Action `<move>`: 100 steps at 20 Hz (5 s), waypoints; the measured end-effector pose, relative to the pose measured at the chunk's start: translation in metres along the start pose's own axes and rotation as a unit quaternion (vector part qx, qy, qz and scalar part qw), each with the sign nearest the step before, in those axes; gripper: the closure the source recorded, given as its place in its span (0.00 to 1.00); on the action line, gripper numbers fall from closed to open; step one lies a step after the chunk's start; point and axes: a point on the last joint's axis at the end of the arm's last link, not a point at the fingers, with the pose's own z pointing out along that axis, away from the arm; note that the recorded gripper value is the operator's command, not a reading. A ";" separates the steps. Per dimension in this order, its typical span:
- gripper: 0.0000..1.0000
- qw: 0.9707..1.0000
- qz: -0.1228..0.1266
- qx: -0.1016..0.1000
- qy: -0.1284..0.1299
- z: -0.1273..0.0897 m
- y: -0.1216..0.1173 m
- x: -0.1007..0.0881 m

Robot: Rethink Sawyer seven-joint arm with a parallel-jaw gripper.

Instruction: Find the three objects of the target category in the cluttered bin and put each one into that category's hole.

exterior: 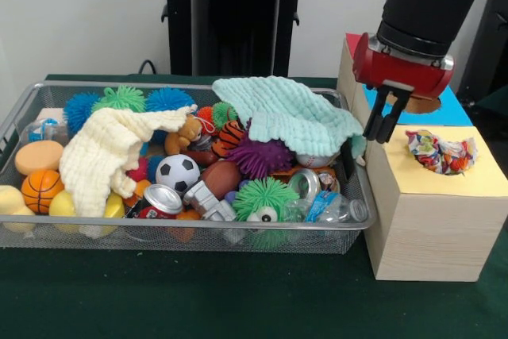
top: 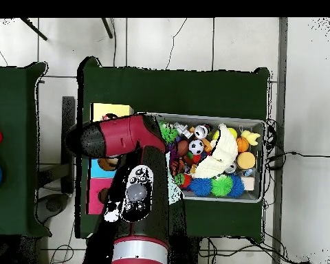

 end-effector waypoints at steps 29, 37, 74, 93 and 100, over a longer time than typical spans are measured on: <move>1.00 1.000 -0.011 -0.008 -0.009 -0.014 0.020 0.002; 1.00 1.000 -0.015 -0.016 -0.001 -0.022 0.042 0.009; 1.00 0.999 -0.037 0.011 0.000 0.041 0.075 0.007; 1.00 0.999 0.021 0.003 0.025 -0.051 0.029 -0.028; 1.00 0.998 0.053 -0.005 0.021 -0.105 -0.006 -0.048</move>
